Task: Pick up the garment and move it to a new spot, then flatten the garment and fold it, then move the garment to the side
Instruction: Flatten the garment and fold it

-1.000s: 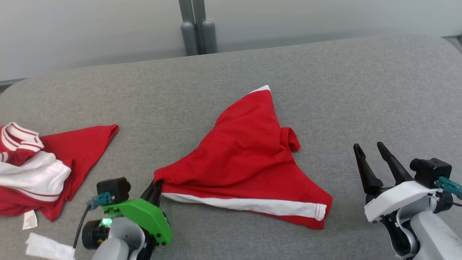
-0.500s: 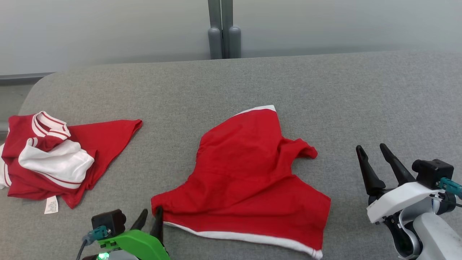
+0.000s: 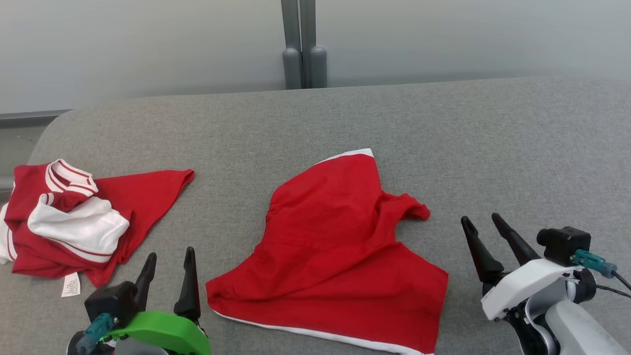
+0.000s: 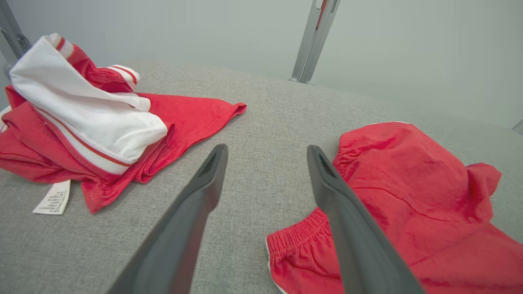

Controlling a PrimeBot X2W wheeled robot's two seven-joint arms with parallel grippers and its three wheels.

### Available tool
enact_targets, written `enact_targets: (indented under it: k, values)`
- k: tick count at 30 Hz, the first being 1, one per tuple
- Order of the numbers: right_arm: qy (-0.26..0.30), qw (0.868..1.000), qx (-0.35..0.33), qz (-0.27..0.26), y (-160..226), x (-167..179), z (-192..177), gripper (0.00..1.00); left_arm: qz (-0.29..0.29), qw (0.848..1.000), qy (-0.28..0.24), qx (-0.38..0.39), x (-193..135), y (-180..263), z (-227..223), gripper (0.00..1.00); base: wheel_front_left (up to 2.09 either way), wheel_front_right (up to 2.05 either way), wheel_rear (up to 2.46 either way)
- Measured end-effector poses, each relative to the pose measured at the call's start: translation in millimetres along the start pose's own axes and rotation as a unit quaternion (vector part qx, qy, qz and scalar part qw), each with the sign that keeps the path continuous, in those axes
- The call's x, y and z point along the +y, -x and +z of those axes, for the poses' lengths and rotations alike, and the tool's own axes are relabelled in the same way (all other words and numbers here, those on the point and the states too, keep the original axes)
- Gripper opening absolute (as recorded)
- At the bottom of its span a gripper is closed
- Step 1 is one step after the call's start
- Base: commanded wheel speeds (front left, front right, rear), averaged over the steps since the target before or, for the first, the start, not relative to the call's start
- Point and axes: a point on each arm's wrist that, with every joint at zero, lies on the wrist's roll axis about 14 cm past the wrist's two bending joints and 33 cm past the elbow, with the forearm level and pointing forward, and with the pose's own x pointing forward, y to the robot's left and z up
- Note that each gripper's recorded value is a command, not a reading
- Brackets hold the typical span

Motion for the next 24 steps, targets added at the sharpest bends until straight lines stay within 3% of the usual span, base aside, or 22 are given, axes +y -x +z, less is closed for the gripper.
enact_targets:
  k: [4,9,17,18,19,20,24]
  values:
    - [-0.051,0.997,0.052,0.014,5.8,14.6,-22.9,1.0,-0.005,1.0,-0.005,-0.014,-5.1,1.4,0.5,1.0,0.0,0.0,0.0]
    - [-0.105,0.984,0.141,0.034,17.7,31.6,-53.8,1.0,-0.003,1.0,-0.004,-0.013,-5.0,3.1,-4.1,1.0,0.0,0.0,0.0]
    - [-0.114,0.968,0.222,0.033,27.0,34.9,-88.1,1.0,-0.011,0.999,0.003,-0.039,-9.6,4.0,3.3,1.0,0.0,0.0,0.0]
    - [-0.114,0.967,0.227,0.031,27.3,34.5,-90.7,0.64,-0.013,0.999,0.004,-0.043,-10.2,4.3,5.0,1.0,0.0,0.0,0.0]
    - [-0.115,0.966,0.23,0.031,26.9,35.4,-92.6,0.46,-0.013,0.999,0.002,-0.048,-10.1,5.1,6.5,1.0,0.0,0.0,0.0]
    - [-0.115,0.966,0.23,0.032,25.6,37.0,-93.2,0.03,-0.013,0.998,-0.001,-0.056,-9.7,5.7,9.1,1.0,0.0,0.0,0.0]
    - [-0.113,0.968,0.222,0.043,18.5,44.7,-90.2,0.0,-0.012,0.997,-0.004,-0.074,-8.0,7.9,15.9,1.0,0.0,0.0,0.0]
